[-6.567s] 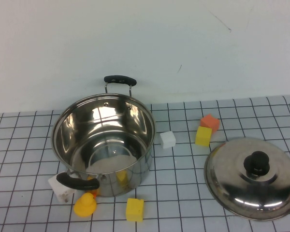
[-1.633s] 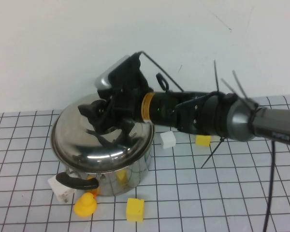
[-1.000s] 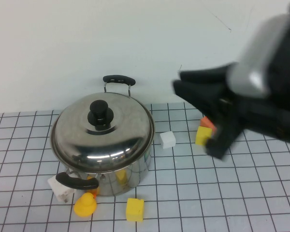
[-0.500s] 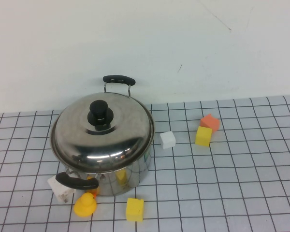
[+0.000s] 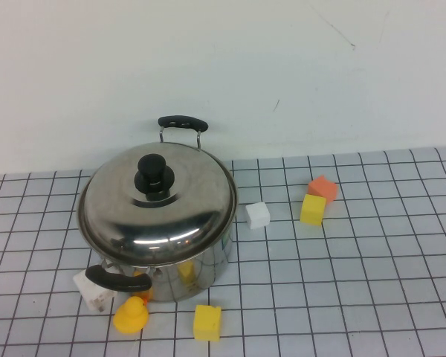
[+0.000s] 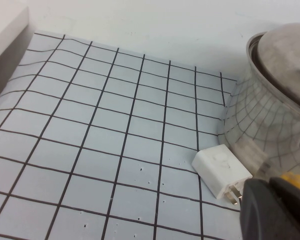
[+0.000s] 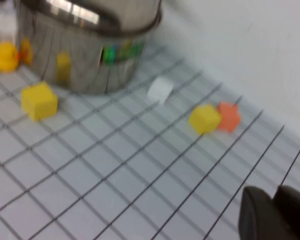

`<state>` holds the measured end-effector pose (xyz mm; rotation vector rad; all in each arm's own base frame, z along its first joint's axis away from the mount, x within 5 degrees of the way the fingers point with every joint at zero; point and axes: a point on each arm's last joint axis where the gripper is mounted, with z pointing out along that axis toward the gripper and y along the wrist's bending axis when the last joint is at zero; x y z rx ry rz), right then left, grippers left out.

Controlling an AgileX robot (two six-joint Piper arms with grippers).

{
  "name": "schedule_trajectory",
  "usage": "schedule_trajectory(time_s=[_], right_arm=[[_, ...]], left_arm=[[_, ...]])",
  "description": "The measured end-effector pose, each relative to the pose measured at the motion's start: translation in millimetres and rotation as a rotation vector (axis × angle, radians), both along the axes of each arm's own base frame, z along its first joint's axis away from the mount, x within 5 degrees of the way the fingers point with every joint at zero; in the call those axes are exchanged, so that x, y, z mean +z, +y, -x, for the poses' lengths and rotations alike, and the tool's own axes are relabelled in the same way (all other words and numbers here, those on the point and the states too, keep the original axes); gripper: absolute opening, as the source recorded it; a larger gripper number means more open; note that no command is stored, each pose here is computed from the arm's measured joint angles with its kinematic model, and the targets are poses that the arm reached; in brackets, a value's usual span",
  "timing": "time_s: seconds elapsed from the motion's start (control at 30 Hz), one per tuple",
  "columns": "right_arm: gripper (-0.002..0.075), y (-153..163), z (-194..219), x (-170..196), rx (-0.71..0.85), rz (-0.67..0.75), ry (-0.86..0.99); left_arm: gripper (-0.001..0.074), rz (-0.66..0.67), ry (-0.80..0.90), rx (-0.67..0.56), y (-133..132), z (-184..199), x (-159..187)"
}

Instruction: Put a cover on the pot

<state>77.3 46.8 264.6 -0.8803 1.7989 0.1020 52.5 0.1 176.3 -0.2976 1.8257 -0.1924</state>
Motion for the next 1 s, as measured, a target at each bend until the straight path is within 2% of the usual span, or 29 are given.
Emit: schedule_trajectory(time_s=[0.13, 0.37, 0.57, 0.8, 1.0], right_arm=[[0.0064, -7.2, 1.4, -23.0, -0.063, -0.029, -0.013], [0.0064, -33.2, 15.4, -64.1, -0.324, -0.064, -0.139], [0.0064, -45.2, 25.3, -92.6, -0.526, -0.062, -0.090], [0.0064, -53.7, 25.8, -92.9, -0.703, -0.095, -0.105], [0.0064, -55.2, 26.2, -93.5, -0.732, -0.093, -0.101]], left_arm=[[-0.0003, 0.000, 0.000, 0.000, 0.0, 0.0, 0.0], [-0.0003, 0.000, 0.000, 0.000, 0.0, 0.0, 0.0], [-0.0003, 0.000, 0.000, 0.000, 0.0, 0.0, 0.0], [-0.0003, 0.000, 0.000, 0.000, 0.0, 0.0, 0.0], [-0.0003, 0.000, 0.000, 0.000, 0.0, 0.0, 0.0]])
